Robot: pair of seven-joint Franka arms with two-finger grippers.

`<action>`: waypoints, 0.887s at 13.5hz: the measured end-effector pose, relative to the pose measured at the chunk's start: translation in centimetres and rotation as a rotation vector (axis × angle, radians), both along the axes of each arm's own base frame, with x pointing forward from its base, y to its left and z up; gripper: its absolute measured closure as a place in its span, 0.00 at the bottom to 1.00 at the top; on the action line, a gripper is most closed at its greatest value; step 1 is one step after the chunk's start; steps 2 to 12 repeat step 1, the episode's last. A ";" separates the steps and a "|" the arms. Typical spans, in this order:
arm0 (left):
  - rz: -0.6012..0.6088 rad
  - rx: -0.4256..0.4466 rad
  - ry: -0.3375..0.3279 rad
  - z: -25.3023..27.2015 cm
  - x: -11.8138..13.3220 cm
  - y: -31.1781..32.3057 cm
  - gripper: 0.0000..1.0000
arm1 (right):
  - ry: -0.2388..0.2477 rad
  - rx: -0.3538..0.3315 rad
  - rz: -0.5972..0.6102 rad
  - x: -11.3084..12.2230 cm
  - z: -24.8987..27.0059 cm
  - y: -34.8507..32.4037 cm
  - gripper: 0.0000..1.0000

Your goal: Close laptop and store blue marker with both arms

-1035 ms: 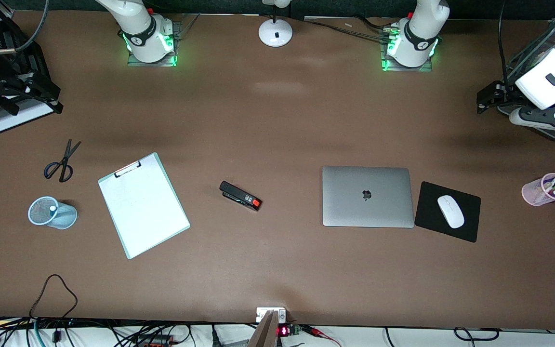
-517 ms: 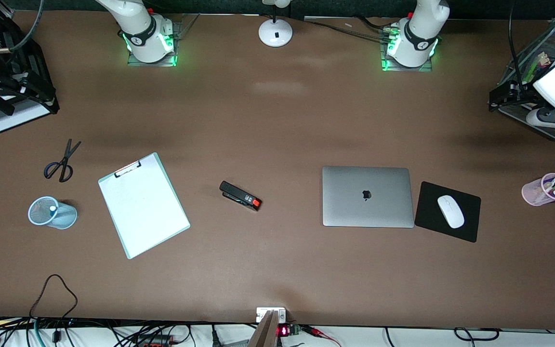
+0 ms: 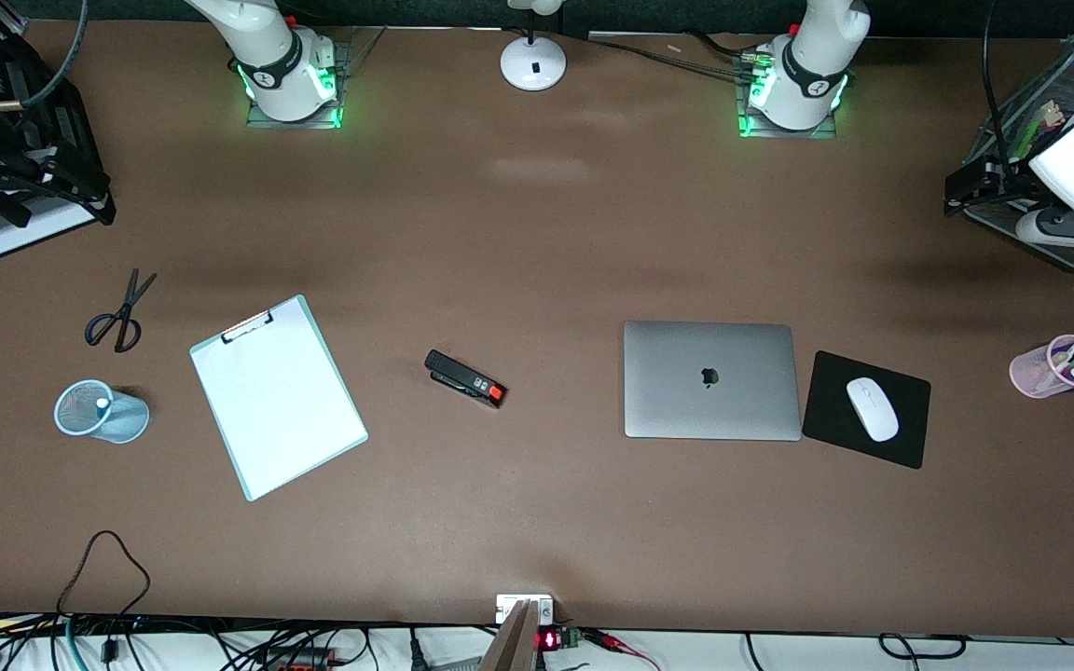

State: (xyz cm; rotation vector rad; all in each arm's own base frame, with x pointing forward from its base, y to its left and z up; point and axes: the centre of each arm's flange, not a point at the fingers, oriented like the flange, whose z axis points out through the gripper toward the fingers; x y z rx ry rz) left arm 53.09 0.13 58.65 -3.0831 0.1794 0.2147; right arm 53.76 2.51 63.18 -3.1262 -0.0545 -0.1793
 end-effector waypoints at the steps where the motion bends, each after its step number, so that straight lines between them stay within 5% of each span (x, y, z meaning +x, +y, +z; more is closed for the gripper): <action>1: 0.000 0.000 0.000 0.0 0.0 0.0 0.00 | 0.006 0.000 0.000 0.0 -0.1 0.0 0.00; 12: 0.000 0.000 0.000 0.0 0.0 0.0 0.00 | 0.006 0.000 0.000 0.0 -0.1 0.0 0.00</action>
